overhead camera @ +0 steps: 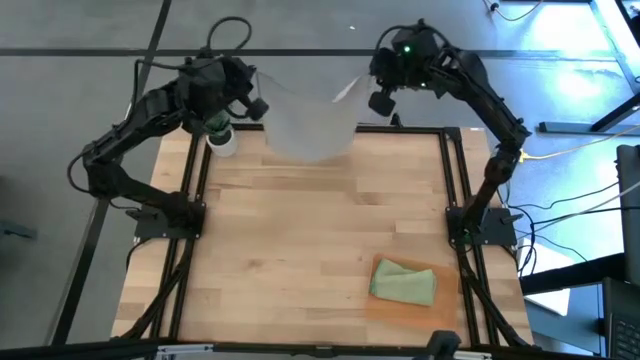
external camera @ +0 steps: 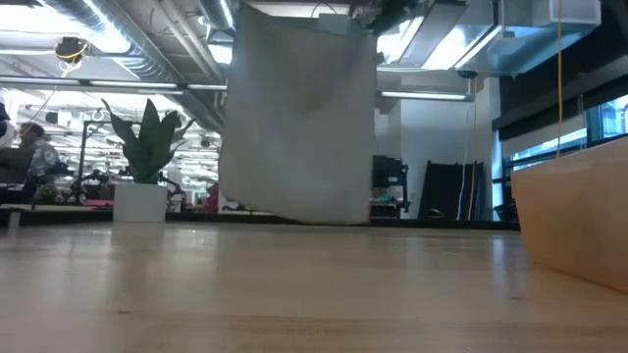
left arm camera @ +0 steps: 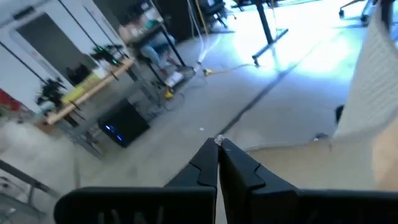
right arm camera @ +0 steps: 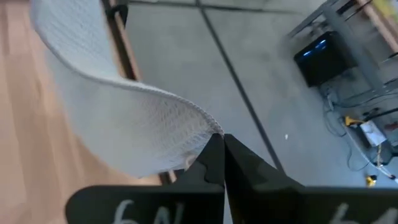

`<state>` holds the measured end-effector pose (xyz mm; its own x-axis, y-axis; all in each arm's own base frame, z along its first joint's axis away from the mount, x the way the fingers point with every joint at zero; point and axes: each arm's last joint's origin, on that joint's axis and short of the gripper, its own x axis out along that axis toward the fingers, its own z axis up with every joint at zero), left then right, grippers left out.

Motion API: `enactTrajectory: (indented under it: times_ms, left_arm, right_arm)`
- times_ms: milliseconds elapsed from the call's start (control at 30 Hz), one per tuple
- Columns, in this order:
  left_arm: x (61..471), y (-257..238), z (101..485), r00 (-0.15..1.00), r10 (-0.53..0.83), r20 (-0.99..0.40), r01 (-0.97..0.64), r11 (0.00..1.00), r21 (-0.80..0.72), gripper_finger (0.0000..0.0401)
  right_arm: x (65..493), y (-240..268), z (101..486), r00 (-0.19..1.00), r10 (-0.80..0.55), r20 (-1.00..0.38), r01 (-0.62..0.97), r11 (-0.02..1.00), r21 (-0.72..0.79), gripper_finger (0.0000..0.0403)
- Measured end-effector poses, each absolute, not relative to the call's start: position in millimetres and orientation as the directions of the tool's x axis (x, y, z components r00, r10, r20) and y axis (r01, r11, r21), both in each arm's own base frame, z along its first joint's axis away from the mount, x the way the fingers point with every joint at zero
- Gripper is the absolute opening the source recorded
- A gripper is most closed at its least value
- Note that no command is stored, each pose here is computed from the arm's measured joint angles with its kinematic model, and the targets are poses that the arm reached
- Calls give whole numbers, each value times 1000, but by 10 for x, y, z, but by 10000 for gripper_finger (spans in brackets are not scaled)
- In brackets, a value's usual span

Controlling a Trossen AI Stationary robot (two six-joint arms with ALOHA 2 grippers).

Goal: Roll microfiber towels into tight, uniform cylinder then place into a basket
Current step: Roll the gray microfiber towel

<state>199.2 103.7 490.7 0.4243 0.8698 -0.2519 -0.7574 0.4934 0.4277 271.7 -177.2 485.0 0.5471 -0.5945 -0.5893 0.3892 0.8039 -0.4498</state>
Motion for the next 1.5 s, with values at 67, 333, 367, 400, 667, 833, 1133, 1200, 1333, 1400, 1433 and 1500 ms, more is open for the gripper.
enactTrajectory:
  times_ms: [67,333,367,400,667,833,1133,1200,1333,1400,1433,1500]
  left_arm:
    - [1975,1061,4918,415,876,-244,-755,481,446,0]
    - [1975,967,4788,495,781,-382,-655,624,427,0]
    - [1985,936,4768,509,761,-402,-634,647,423,0]
    - [1993,898,4752,519,746,-417,-619,664,418,0]
    - [1977,556,4578,558,568,-605,-489,814,312,0]
    - [1945,343,4474,539,447,-714,-458,867,197,0]
    - [2065,-80,4039,483,251,-839,-427,904,25,0]
    - [2103,-175,3841,438,223,-871,-430,903,15,0]
    - [2170,-353,3474,391,146,-909,-433,901,-41,0]
    - [2184,-433,3332,381,126,-916,-443,894,-61,0]
    - [2190,-472,3266,379,115,-918,-446,892,-73,0]
    - [2197,-531,3138,371,83,-925,-447,889,-99,0]
  right_arm:
    - [2663,-1774,4905,556,-609,-565,408,793,-453,0]
    - [2506,-1576,4912,548,-526,-650,357,850,-387,0]
    - [2492,-1533,4884,531,-503,-682,345,863,-368,0]
    - [2481,-1490,4853,510,-480,-714,329,876,-353,0]
    - [2584,-1190,4614,435,-331,-837,256,937,-238,0]
    - [2673,-978,4365,390,-234,-891,208,965,-162,0]
    - [2775,-508,3607,286,-95,-953,153,987,-53,0]
    - [2752,-395,3434,263,-54,-963,146,989,-16,0]
    - [2719,-162,3090,215,40,-976,136,988,70,0]
    - [2717,-52,2936,193,86,-977,132,985,113,0]
    - [2711,-3,2870,180,102,-978,124,984,126,0]
    - [2705,81,2723,167,113,-979,115,984,133,0]
